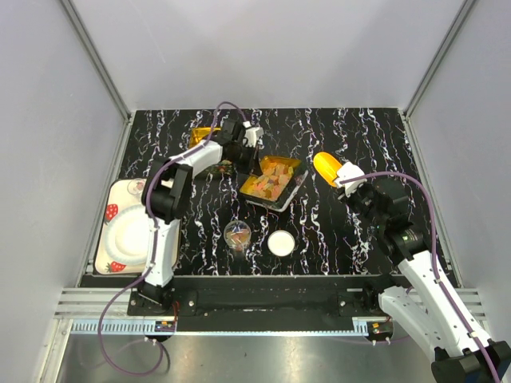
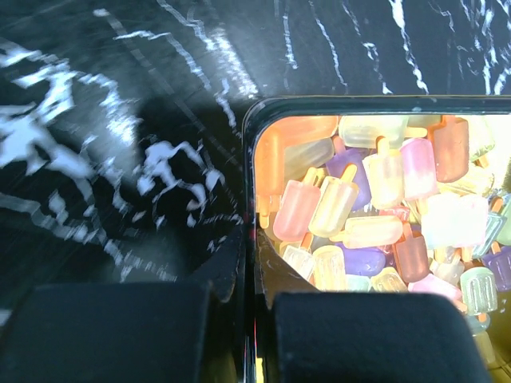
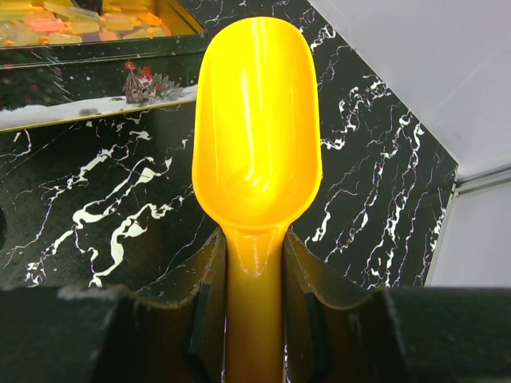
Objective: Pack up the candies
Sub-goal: Adjust the storage box at the center of the board.
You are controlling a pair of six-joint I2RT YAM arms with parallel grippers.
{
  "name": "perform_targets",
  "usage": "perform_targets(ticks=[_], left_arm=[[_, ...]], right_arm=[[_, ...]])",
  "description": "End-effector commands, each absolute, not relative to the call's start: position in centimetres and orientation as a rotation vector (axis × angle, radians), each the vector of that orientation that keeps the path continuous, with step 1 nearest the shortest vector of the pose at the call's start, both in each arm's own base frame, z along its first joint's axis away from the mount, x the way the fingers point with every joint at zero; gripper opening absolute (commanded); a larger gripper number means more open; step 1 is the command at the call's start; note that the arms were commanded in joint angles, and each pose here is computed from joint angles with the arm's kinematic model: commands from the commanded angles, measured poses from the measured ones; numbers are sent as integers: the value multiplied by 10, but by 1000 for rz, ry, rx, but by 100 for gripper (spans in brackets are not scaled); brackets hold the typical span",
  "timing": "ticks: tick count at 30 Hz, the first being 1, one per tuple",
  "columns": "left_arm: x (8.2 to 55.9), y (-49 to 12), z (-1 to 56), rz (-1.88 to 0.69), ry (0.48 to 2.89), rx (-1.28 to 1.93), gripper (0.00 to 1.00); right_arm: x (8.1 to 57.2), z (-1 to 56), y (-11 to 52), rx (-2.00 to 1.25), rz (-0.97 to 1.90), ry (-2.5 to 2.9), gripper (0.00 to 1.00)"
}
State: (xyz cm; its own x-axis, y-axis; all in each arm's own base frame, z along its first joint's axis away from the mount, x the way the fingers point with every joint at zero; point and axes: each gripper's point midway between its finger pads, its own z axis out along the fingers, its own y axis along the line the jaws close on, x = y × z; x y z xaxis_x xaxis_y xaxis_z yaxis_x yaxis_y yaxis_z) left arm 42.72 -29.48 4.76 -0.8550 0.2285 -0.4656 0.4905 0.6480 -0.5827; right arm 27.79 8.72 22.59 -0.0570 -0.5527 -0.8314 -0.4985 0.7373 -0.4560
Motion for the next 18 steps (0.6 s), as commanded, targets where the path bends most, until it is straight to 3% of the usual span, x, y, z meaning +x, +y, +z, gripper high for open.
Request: perform_targets(ticks=[1, 18], left_arm=[[453, -296, 126, -965, 2278, 522, 0], [484, -284, 181, -824, 2036, 388, 0]], right_arm=[[280, 236, 91, -830, -33, 1656, 0], [280, 236, 90, -828, -39, 1661, 0]])
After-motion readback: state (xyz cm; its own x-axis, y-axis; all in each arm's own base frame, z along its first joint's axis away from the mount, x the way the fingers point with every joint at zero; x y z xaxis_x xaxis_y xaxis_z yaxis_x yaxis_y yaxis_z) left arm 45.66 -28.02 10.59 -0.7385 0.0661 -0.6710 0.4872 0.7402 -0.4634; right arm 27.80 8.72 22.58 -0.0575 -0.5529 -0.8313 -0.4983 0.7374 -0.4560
